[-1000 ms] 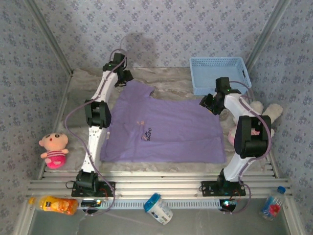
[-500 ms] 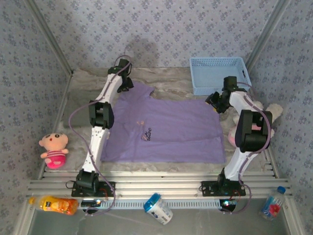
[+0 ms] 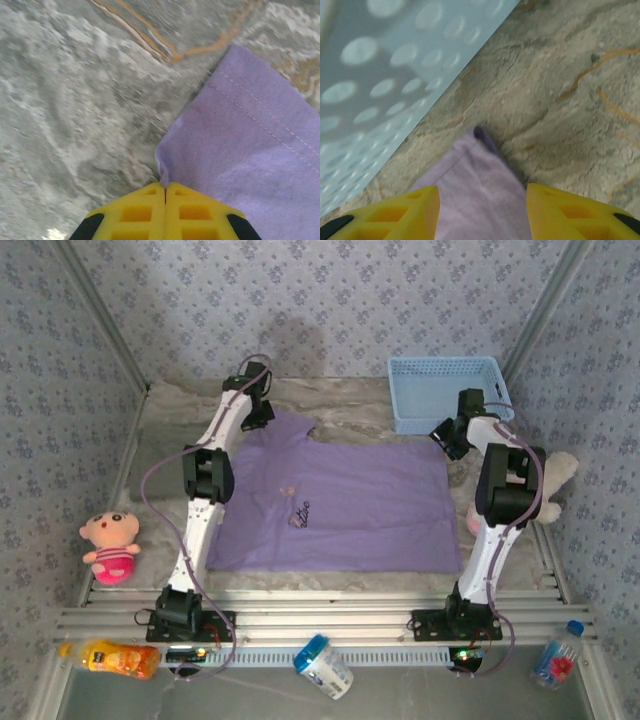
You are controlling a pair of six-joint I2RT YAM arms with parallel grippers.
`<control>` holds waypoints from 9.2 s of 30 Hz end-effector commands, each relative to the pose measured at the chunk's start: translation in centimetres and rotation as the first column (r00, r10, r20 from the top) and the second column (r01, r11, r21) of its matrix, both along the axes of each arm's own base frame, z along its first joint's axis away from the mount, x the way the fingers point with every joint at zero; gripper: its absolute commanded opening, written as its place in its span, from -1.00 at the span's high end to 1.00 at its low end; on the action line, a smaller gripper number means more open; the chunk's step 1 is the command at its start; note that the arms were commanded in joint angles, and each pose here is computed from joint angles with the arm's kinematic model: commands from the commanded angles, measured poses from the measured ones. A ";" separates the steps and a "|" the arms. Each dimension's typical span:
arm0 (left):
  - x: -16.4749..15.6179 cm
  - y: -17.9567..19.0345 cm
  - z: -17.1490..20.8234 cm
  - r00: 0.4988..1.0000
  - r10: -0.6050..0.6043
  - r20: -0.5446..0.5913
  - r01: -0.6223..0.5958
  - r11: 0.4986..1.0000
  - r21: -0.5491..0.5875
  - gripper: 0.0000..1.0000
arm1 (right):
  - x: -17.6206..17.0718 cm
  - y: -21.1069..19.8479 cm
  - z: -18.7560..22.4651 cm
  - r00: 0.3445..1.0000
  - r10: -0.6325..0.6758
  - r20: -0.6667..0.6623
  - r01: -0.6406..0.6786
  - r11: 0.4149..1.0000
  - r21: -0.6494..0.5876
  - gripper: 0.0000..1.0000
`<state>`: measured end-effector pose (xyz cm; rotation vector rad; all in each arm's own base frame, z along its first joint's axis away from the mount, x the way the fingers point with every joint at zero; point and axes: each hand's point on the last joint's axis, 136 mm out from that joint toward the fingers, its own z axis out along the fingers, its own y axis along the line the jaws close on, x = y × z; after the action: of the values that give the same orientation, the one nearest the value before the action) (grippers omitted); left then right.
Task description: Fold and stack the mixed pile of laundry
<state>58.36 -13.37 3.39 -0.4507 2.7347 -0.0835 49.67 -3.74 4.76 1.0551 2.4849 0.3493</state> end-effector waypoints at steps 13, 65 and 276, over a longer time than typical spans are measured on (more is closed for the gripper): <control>-1.4 -2.2 5.2 0.998 -0.054 0.020 0.056 0.993 -0.108 1.00 | 2.6 0.7 -2.9 0.999 0.022 -0.042 -0.023 1.000 -0.001 0.45; -13.8 0.6 11.4 0.991 -0.036 0.126 0.053 0.990 -0.129 1.00 | -8.7 -0.2 6.8 0.975 0.080 0.207 -0.109 0.985 0.132 1.00; -15.7 -11.3 4.9 0.980 -0.170 -0.105 0.176 0.983 0.046 0.98 | -14.8 12.0 6.7 0.858 0.510 0.065 -0.513 0.858 0.034 -0.22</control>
<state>44.56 -23.81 4.44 -0.2422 2.8873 0.0082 34.27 8.08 9.54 0.4064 2.7294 0.5642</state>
